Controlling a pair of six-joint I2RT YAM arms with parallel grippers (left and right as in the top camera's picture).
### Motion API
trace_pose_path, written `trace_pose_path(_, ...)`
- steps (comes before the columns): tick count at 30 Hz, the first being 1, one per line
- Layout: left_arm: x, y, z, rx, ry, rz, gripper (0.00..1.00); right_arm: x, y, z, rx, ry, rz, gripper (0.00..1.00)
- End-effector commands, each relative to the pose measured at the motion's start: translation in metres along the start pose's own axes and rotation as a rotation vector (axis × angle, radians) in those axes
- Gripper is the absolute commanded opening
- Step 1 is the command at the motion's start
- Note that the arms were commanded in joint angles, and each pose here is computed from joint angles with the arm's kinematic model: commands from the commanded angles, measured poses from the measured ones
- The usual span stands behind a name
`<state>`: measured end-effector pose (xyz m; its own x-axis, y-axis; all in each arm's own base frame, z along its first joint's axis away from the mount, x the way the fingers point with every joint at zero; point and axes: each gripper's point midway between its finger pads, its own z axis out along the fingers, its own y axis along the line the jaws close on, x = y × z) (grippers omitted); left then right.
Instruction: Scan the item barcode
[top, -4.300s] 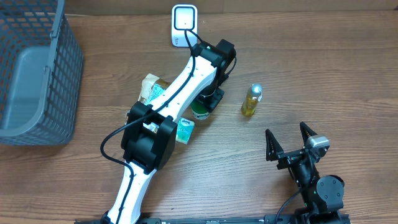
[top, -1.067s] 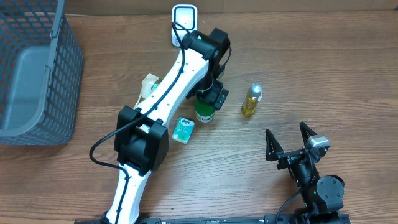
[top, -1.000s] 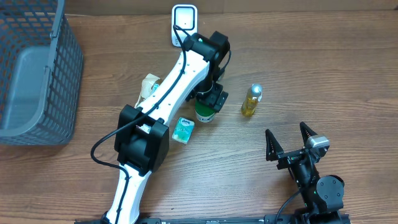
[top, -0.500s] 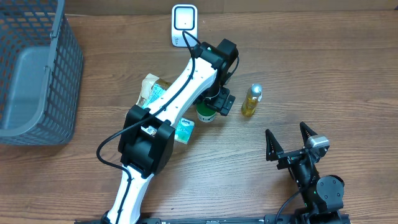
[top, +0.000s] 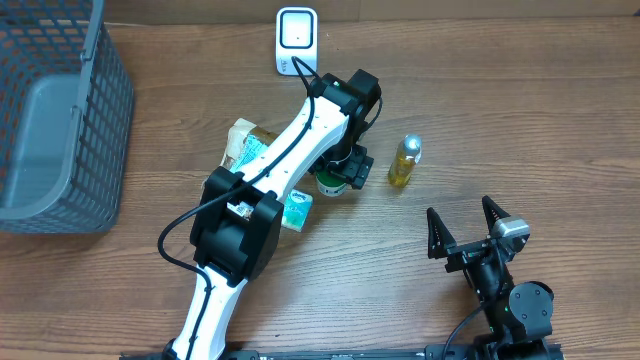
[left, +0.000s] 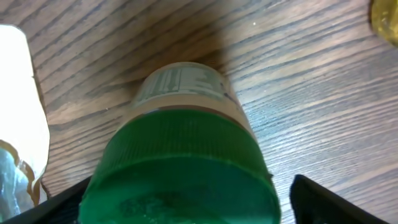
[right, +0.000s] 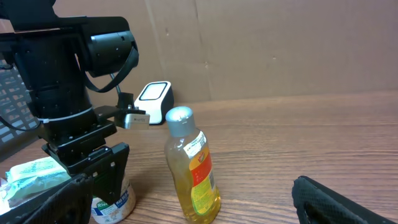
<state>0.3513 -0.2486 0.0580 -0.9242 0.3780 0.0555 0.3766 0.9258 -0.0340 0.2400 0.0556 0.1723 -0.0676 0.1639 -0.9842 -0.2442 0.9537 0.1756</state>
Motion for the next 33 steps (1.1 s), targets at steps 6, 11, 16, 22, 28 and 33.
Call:
trace_pose_path(6, -0.004, 0.019, -0.007, -0.071, -0.042, -0.228, 0.81, 0.001, -0.003, 0.0, 0.011, -0.006, -0.004, 1.0)
trace_pose_path(11, -0.006, 0.03, -0.007, -0.068, -0.048, -0.346, 0.8, 0.001, -0.003, 0.0, 0.012, -0.006, -0.004, 1.0)
trace_pose_path(16, -0.006, 0.042, -0.008, -0.065, -0.042, -0.446, 0.81, 0.001, -0.003, 0.0, 0.012, -0.007, -0.004, 1.0)
trace_pose_path(22, -0.007, 0.045, -0.008, -0.065, -0.043, -0.44, 0.83, 0.001, -0.003, 0.0, 0.012, -0.006, -0.004, 1.0)
trace_pose_path(28, -0.006, 0.044, -0.008, -0.066, -0.036, -0.366, 0.87, 0.001, -0.003, 0.0, 0.012, -0.007, -0.004, 1.0)
trace_pose_path(33, -0.005, 0.043, -0.008, -0.064, -0.029, -0.309, 0.91, 0.001, -0.003, 0.0, 0.012, -0.007, -0.004, 1.0)
